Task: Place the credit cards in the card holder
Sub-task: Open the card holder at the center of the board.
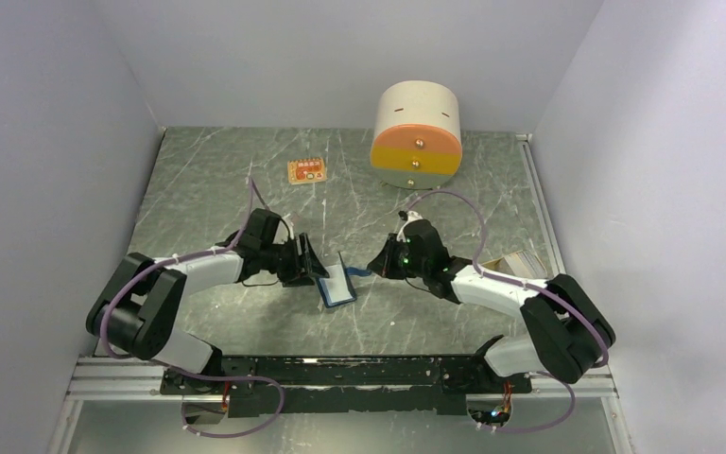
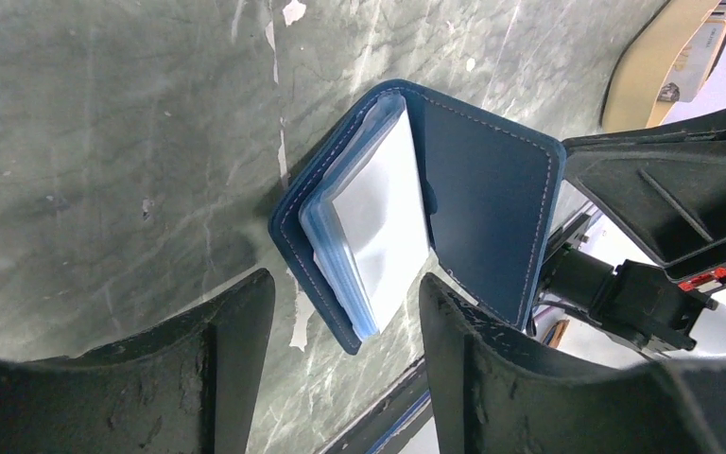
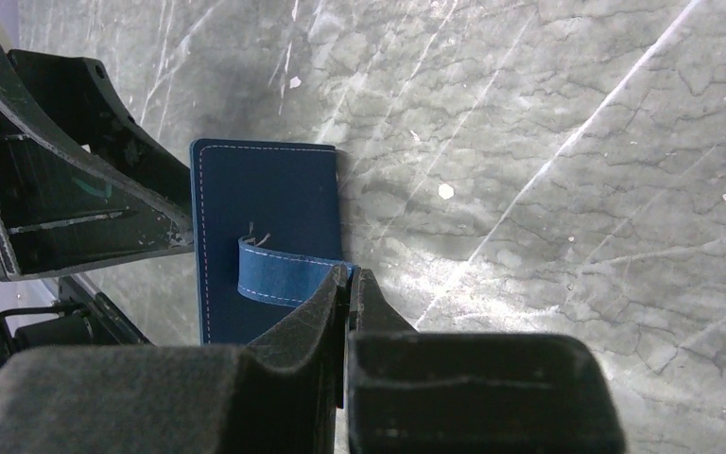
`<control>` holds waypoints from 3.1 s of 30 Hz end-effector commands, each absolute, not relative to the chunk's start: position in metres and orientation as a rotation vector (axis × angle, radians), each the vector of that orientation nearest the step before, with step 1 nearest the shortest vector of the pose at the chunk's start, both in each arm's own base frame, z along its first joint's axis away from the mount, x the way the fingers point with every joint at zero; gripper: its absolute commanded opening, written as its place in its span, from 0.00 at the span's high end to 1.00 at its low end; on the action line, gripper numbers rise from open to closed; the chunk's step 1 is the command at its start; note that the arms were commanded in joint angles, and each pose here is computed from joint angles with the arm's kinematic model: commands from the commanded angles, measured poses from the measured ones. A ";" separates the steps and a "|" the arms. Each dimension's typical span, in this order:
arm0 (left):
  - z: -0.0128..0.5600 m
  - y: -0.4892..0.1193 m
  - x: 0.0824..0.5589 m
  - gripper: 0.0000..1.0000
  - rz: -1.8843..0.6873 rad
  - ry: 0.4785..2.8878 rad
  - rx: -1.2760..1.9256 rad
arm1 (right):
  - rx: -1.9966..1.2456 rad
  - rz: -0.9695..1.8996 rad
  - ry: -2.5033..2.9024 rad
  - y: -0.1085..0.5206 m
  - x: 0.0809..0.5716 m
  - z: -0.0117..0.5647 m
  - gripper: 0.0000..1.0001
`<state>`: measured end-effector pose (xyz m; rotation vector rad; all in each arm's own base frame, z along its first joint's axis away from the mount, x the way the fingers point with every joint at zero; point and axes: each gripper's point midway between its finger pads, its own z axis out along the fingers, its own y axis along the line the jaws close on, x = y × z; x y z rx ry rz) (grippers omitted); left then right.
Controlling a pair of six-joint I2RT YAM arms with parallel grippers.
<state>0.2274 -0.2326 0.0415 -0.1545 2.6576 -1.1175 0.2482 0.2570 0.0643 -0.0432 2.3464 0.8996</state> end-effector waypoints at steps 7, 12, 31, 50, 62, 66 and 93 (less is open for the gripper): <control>0.047 -0.250 0.236 0.43 -1.162 2.583 -0.048 | -0.018 0.837 2.371 0.240 0.248 0.055 1.00; 0.050 -0.256 0.236 0.48 -1.204 2.559 -0.030 | -0.014 0.828 2.373 0.237 0.248 0.055 1.00; 0.051 -0.260 0.225 0.46 -1.237 2.565 0.011 | 0.014 0.697 2.420 0.215 0.249 0.034 1.00; 0.062 -0.260 0.217 0.45 -1.291 2.483 0.049 | 0.015 0.674 2.423 0.210 0.248 0.032 1.00; 0.069 -0.271 0.223 0.78 -1.364 2.447 0.062 | -0.002 0.711 2.403 0.215 0.248 0.040 0.91; 0.066 -0.270 0.225 0.89 -1.346 2.469 0.049 | -0.004 0.697 2.395 0.213 0.250 0.049 0.77; 0.099 -0.260 0.219 0.91 -1.100 2.549 -0.050 | -0.241 0.786 2.331 0.315 0.219 0.109 0.28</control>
